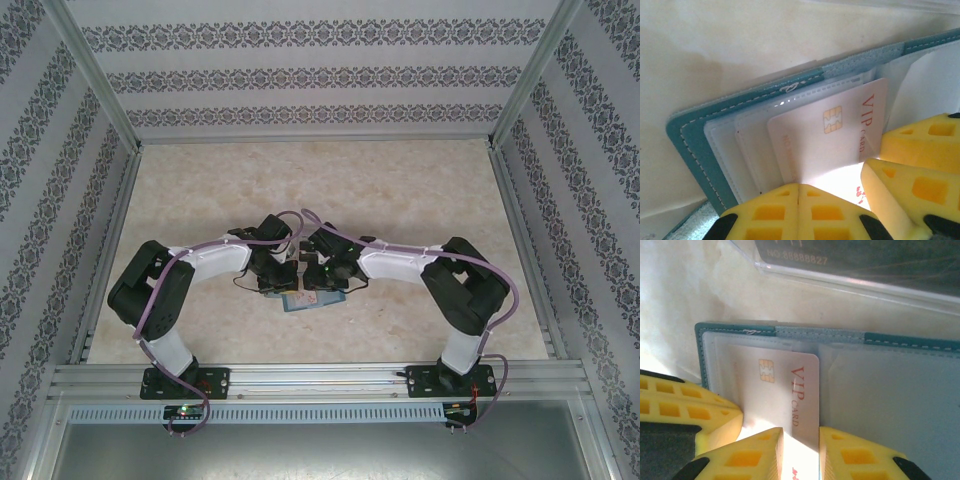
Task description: Take the credit cards out of the card holder
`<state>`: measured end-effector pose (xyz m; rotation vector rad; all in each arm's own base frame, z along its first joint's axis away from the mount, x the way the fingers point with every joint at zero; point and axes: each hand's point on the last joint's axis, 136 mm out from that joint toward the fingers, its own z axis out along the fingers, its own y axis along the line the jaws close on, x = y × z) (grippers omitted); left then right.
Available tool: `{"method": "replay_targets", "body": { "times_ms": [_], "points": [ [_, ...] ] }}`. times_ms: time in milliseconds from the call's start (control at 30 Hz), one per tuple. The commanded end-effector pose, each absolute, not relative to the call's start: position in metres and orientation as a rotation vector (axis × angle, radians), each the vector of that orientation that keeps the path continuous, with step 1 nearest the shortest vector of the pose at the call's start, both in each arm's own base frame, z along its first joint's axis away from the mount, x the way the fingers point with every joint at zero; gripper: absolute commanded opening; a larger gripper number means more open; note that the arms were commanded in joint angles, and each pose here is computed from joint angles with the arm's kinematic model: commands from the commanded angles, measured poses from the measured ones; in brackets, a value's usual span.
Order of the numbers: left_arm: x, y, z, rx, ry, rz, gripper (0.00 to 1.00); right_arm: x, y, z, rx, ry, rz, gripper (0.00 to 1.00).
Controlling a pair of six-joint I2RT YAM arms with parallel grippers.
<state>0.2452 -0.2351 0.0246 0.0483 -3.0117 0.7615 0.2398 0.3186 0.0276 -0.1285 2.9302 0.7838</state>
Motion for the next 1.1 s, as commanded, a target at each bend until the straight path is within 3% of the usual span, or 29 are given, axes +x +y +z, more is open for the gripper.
{"method": "replay_targets", "body": {
  "times_ms": [0, 400, 700, 1067],
  "points": [
    [0.229, -0.221, -0.002, 0.038, -2.989, 0.607, 0.01, 0.242, 0.332, 0.045, -0.094, 2.867, 0.986, 0.26],
    [0.23, -0.222, 0.0, 0.041, -2.992, 0.611, 0.01, 0.244, 0.333, 0.048, -0.002, 2.799, 1.222, 0.19],
    [0.231, -0.223, 0.002, 0.042, -2.992, 0.621, 0.01, 0.242, 0.338, 0.037, 0.013, 2.809, 1.321, 0.21],
    [0.231, -0.222, 0.008, 0.041, -3.003, 0.631, 0.01, 0.242, 0.337, 0.049, 0.017, 2.77, 1.345, 0.1]
  ]
}}
